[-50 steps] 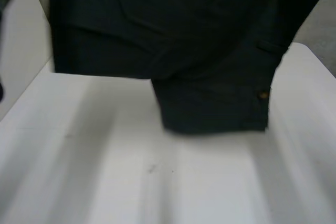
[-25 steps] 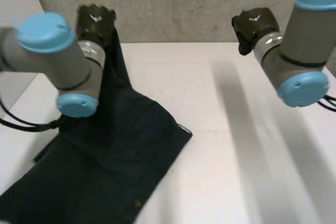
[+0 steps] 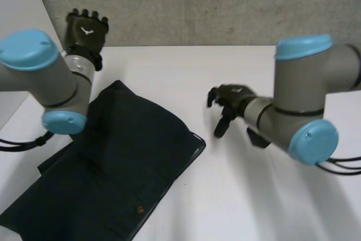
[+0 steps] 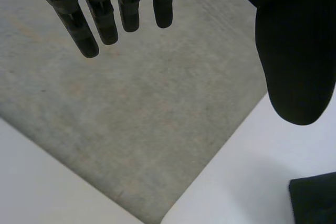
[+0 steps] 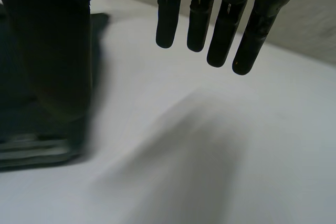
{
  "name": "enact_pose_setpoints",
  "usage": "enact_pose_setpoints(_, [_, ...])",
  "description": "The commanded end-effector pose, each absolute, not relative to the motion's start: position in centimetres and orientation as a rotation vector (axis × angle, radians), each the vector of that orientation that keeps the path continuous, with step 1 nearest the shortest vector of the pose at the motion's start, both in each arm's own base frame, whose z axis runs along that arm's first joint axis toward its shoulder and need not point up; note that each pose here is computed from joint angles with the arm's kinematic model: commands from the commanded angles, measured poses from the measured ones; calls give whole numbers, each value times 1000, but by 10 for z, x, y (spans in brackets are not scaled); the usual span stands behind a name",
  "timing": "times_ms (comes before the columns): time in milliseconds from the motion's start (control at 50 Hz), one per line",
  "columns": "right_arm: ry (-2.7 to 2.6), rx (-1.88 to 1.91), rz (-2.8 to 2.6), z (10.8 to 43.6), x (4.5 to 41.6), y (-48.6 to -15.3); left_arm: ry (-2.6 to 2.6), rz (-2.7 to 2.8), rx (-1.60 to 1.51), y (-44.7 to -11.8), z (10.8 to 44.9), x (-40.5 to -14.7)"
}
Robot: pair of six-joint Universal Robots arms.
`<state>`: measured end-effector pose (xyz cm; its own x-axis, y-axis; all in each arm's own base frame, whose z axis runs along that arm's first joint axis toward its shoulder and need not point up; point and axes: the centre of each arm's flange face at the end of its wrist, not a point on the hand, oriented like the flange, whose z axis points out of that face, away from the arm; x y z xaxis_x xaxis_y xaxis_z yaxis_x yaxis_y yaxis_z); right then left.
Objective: Fold the shorts.
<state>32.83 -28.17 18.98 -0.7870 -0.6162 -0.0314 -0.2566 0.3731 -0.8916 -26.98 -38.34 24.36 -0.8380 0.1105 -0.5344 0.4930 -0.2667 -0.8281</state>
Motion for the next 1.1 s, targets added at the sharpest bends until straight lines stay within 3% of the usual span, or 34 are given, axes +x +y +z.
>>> enact_pose_setpoints(20, [2213,-849,-1331,164,356,-249,1787,-2236,632,-367,264,-246])
enact_pose_setpoints(180, [2165,-989,-1382,137,373,-237,1976,-2253,535,-348,259,-237])
enact_pose_setpoints(380, [2173,-1146,-1650,113,376,-257,2077,-2213,523,-340,248,-235])
enact_pose_setpoints(500, [2121,-1162,-1747,122,379,-263,2081,-2211,526,-337,248,-235])
enact_pose_setpoints(580, [2016,-1098,-1898,152,382,-274,2067,-2224,514,-336,253,-234])
enact_pose_setpoints(660, [1874,-1047,-2082,186,386,-291,2049,-2242,506,-334,260,-233])
enact_pose_setpoints(680, [1859,-1033,-2169,197,379,-311,2041,-2253,503,-333,263,-233])
enact_pose_setpoints(900, [1837,-1161,-2584,205,337,-425,2056,-2252,528,-321,263,-237])
enact_pose_setpoints(980, [1834,-1193,-2580,194,325,-441,2092,-2232,570,-311,255,-244])
enact_pose_setpoints(1100, [1856,-1225,-2513,193,324,-431,2132,-2213,629,-298,247,-254])
